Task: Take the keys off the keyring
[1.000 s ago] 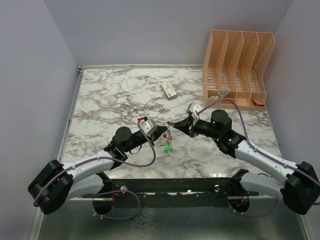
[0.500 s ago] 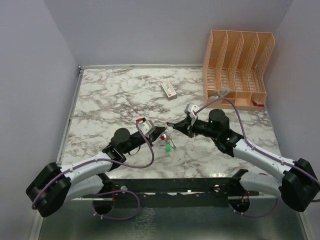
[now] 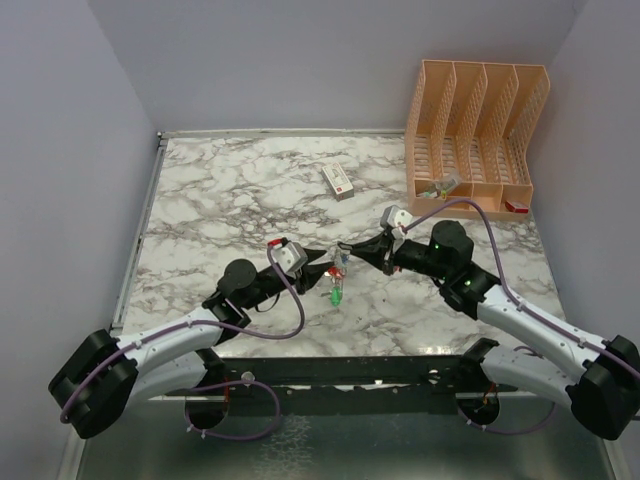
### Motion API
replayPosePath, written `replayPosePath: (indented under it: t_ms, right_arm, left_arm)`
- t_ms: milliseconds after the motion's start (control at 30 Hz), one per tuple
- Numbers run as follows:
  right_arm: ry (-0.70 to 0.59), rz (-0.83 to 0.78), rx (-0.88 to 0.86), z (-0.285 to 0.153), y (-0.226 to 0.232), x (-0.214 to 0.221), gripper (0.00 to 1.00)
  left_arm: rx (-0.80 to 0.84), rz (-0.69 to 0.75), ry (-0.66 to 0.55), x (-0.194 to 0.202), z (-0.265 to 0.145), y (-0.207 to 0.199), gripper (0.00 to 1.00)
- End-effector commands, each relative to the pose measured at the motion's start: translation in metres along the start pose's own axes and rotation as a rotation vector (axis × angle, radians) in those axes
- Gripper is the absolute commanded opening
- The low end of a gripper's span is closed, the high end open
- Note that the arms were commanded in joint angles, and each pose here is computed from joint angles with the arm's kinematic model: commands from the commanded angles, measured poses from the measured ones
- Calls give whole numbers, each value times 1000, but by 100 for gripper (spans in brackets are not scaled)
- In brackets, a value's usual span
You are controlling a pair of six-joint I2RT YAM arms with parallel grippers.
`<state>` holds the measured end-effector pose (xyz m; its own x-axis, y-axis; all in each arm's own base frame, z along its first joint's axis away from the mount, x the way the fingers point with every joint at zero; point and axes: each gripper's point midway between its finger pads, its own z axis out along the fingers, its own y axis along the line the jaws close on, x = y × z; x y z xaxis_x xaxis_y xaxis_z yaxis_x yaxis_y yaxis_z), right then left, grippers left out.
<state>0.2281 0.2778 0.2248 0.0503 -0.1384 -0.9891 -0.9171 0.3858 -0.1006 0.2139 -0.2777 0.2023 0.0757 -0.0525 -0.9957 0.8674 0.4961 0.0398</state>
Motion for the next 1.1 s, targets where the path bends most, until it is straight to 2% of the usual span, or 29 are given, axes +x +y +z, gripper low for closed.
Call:
replayPosePath:
  t_ms: [0, 167, 367, 467, 567, 733, 1067]
  right_arm:
    - [-28, -28, -40, -5, 8, -10, 1]
    - [-27, -28, -60, -4, 11, -9, 1]
    - [-18, -27, -76, -1, 14, -7, 1]
    - [-14, -26, -78, -1, 14, -6, 1]
    - [-21, -30, -76, -2, 14, -7, 1]
    - [-19, -30, -72, -2, 13, -7, 1]
    - [-10, -26, -90, 0, 16, -4, 1]
  left_arm:
    - [58, -3, -3, -2, 6, -10, 40]
    - [65, 1, -1, -4, 12, -9, 44]
    - [59, 9, 2, -6, 19, -6, 43]
    - [65, 12, 10, -3, 21, -6, 38]
    - [70, 12, 23, 1, 22, -6, 28]
    - [76, 10, 42, 9, 22, -7, 23]
    - [84, 10, 42, 7, 27, -7, 22]
